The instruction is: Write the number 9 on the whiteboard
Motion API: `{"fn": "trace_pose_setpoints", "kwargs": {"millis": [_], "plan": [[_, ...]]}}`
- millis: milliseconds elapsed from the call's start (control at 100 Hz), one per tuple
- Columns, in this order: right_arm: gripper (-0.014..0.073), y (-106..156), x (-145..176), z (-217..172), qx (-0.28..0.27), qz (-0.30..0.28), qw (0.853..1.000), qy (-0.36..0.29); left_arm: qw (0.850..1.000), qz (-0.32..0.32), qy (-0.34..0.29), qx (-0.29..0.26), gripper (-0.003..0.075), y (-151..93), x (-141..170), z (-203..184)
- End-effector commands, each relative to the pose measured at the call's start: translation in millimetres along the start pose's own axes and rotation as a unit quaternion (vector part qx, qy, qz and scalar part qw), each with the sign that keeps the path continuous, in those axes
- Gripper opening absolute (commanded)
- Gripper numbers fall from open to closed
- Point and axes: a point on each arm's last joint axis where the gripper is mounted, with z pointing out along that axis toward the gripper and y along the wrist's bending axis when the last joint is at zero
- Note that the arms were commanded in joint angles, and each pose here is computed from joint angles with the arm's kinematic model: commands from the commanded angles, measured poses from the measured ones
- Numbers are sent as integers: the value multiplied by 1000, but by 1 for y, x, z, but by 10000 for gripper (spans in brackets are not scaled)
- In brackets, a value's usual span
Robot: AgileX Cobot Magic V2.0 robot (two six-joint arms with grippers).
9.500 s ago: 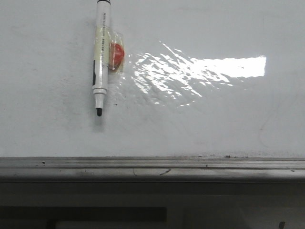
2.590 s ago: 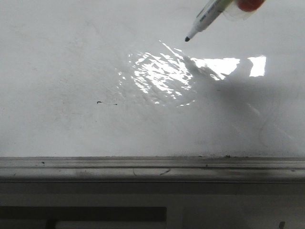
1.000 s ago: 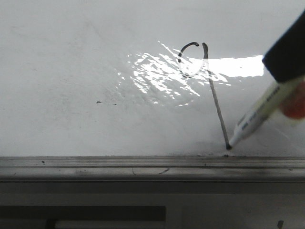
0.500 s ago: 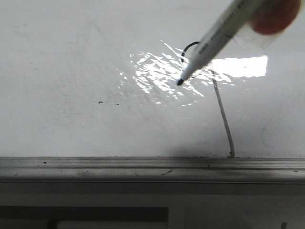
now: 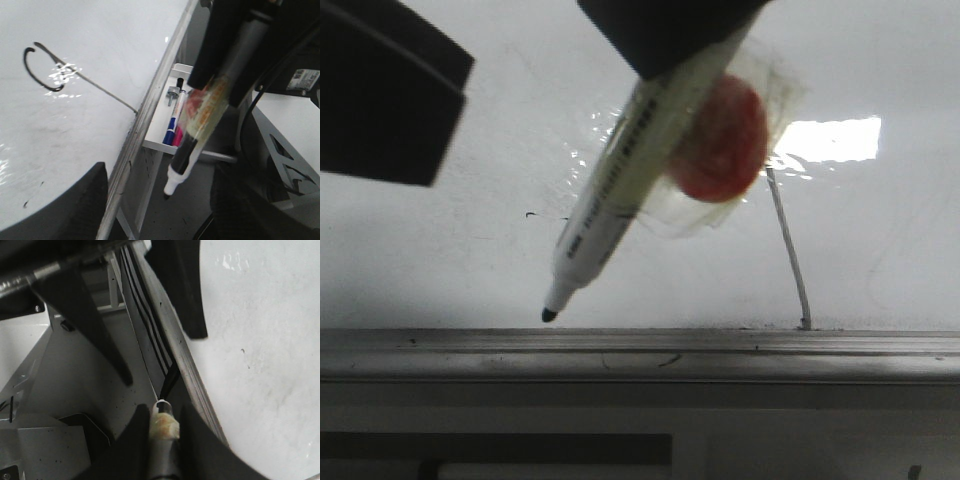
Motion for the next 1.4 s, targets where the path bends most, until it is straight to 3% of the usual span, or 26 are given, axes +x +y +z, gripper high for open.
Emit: {"fn": "trace_pose_setpoints", "kwargs": {"millis": [0,240,310,450,650,740,920,1010,1140,1210,1340,1390], "plan": [[-43,-3,-20,-11,8,-9,997,-72,1000,9,-25,6,421,2,-17,7],[-43,-4,-22,-12,8,-9,997,-82,999,-5,-40,-18,388,7,-28,24],[-43,-4,-22,-12,8,-9,997,-82,999,-11,-40,-16,283,8,-28,25],[-43,-4,-22,-12,8,-9,997,-82,999,-13,-32,-4,-22,7,-25,28],[-30,-3,-22,-11,8,-9,997,-81,1000,-13,-19,3,-20,7,-21,33],[78,-3,-21,-11,8,-9,997,-80,1000,-18,-12,3,-20,7,-16,36],[540,-9,-25,-27,35,-36,994,-99,1000,-23,1,8,-20,5,-7,38],[625,-15,-31,-51,52,-41,989,-131,999,-36,6,14,-20,3,-1,39],[534,-20,-36,-91,66,-34,978,-194,998,-58,17,18,-20,0,10,42],[375,-22,-33,-109,70,-24,972,-223,997,-67,19,16,-20,-1,14,42],[-69,-24,-25,-135,77,-18,964,-254,996,-86,6,-3,-20,3,12,43],[-54,-24,-22,-142,79,-16,961,-264,994,-103,-2,-20,-20,6,11,43]]}}
